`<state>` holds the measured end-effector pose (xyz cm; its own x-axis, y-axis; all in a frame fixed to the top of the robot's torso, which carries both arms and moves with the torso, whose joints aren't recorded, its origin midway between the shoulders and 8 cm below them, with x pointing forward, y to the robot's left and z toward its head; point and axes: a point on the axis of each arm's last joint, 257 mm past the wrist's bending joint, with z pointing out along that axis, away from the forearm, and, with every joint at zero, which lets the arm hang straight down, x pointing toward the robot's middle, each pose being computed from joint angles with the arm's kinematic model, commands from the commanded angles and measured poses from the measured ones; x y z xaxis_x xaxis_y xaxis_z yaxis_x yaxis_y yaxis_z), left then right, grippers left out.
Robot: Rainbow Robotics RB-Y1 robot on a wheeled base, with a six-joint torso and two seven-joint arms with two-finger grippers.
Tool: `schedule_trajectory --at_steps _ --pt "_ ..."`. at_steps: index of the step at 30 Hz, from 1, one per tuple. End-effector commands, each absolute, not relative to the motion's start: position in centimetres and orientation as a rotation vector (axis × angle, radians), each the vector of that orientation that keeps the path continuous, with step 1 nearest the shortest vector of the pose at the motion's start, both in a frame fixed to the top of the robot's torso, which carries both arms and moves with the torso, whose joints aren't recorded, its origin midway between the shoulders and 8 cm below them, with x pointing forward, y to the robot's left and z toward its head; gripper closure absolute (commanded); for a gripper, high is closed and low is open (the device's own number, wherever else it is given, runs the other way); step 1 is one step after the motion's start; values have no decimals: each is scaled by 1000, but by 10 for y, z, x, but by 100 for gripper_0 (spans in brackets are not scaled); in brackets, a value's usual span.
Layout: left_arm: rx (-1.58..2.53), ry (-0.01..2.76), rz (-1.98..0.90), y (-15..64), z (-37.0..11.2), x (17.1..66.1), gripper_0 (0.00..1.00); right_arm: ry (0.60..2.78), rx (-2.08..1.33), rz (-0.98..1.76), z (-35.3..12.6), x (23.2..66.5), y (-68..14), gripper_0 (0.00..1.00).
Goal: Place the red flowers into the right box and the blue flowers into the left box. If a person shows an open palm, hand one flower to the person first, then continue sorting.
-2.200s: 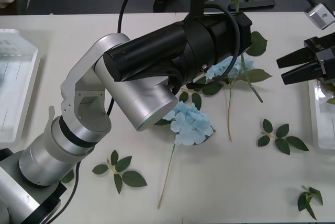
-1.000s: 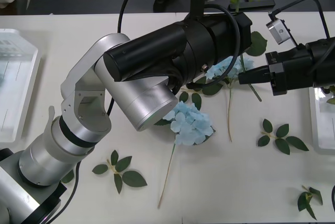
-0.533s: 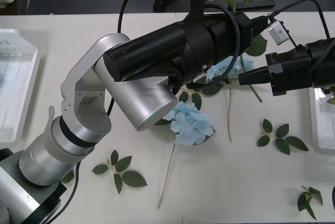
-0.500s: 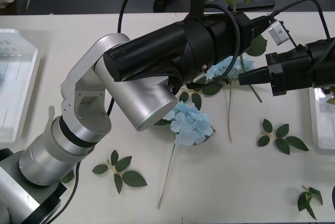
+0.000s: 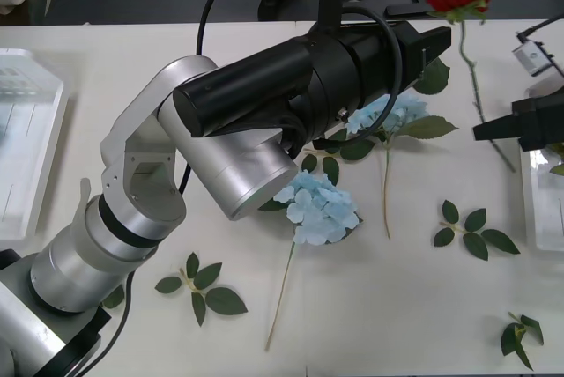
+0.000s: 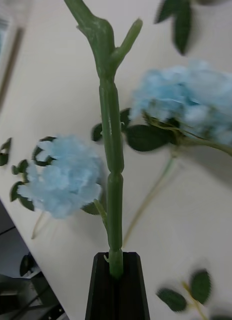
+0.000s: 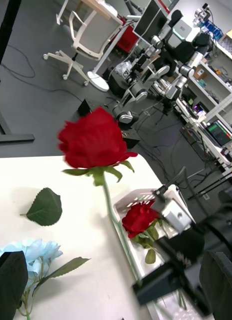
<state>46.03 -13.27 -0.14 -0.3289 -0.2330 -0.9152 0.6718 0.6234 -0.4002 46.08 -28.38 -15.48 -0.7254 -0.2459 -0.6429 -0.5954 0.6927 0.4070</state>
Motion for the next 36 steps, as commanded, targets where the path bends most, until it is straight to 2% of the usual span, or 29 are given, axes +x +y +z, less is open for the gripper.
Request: schedule_trajectory --at_steps 1,7,10,17,24,30,36 --pt "411 1648 -988 -113 30 442 0 2442 -473 515 -138 476 -391 100" --pt "444 1791 -978 -70 19 408 0 2537 -201 322 -143 466 -495 100" --pt "467 1897 -920 -43 -8 391 0 2599 -111 203 -149 452 -541 100" --pt "503 2263 -626 31 -123 363 0 2735 38 39 -181 413 -605 100" --pt "521 2456 -433 76 -194 339 0 2805 123 -82 -208 392 -636 100" --pt "543 2547 -265 94 -246 333 0 2806 139 -92 -235 399 -630 100" --pt "574 2555 -218 74 -289 342 0 2780 98 -209 -256 414 -635 100"
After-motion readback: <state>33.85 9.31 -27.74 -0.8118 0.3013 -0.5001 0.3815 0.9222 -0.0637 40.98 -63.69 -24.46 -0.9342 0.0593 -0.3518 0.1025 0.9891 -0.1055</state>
